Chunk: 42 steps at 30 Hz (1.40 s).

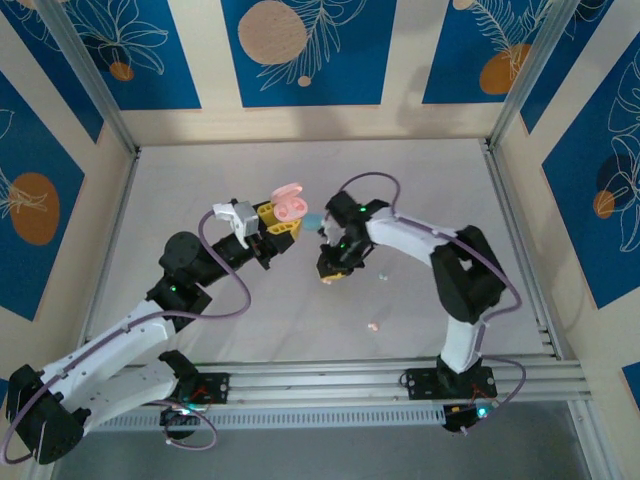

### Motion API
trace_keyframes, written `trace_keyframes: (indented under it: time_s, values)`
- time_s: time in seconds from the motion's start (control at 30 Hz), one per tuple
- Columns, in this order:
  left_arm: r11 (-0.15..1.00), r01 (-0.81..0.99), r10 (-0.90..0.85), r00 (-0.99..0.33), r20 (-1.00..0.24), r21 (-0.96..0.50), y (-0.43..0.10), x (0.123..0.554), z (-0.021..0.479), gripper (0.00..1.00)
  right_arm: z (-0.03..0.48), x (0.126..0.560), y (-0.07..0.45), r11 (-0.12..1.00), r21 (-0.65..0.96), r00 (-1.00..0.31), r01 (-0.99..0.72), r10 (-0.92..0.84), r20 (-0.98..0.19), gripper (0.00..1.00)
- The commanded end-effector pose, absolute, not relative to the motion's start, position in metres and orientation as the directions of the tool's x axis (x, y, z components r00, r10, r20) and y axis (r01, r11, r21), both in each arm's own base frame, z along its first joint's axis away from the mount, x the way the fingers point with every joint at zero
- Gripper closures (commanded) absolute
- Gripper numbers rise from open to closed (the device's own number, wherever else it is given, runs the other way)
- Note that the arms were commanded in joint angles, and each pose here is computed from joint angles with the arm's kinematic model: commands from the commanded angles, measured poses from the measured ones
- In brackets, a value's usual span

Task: Insert wireless bluetooth earbuds into charging case

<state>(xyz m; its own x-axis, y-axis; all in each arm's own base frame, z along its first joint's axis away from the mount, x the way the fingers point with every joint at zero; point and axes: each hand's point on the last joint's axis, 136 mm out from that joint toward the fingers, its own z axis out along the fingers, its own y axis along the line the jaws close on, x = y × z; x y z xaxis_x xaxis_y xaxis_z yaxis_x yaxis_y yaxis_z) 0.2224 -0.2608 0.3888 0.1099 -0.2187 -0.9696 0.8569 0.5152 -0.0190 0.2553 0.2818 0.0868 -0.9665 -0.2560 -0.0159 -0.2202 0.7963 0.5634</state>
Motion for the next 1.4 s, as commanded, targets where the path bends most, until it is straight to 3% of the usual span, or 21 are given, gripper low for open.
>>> trace_keyframes:
  time_s: [0.0, 0.27, 0.57, 0.8, 1.0, 1.37]
  values:
    - [0.529, 0.849, -0.236, 0.142, -0.961, -0.005, -0.259, 0.222, 0.403, 0.70, 0.148, 0.257, 0.297, 0.533, 0.837, -0.980, -0.125, -0.198, -0.020, 0.81]
    - [0.538, 0.843, -0.227, 0.140, -0.964, -0.005, -0.259, 0.224, 0.398, 0.70, 0.237, 0.251, 0.279, 0.153, 0.981, -0.966, -0.122, -0.247, -0.081, 0.80]
    - [0.543, 0.840, -0.221, 0.140, -0.965, -0.003, -0.258, 0.225, 0.395, 0.70, 0.277, 0.242, 0.273, -0.010, 0.989, -0.940, -0.147, -0.310, -0.143, 0.80]
    - [0.545, 0.838, -0.212, 0.136, -0.968, -0.002, -0.259, 0.226, 0.392, 0.70, 0.294, 0.240, 0.271, -0.020, 0.986, -0.938, -0.163, -0.308, -0.161, 0.79]
    - [0.545, 0.839, -0.206, 0.134, -0.969, 0.000, -0.261, 0.227, 0.389, 0.69, 0.278, 0.261, 0.273, 0.121, 0.989, -0.983, -0.080, -0.177, -0.058, 0.79]
    - [0.556, 0.831, -0.183, 0.129, -0.975, 0.005, -0.262, 0.232, 0.379, 0.69, 0.288, 0.263, 0.275, 0.084, 0.995, -0.990, -0.047, -0.139, -0.035, 0.77]
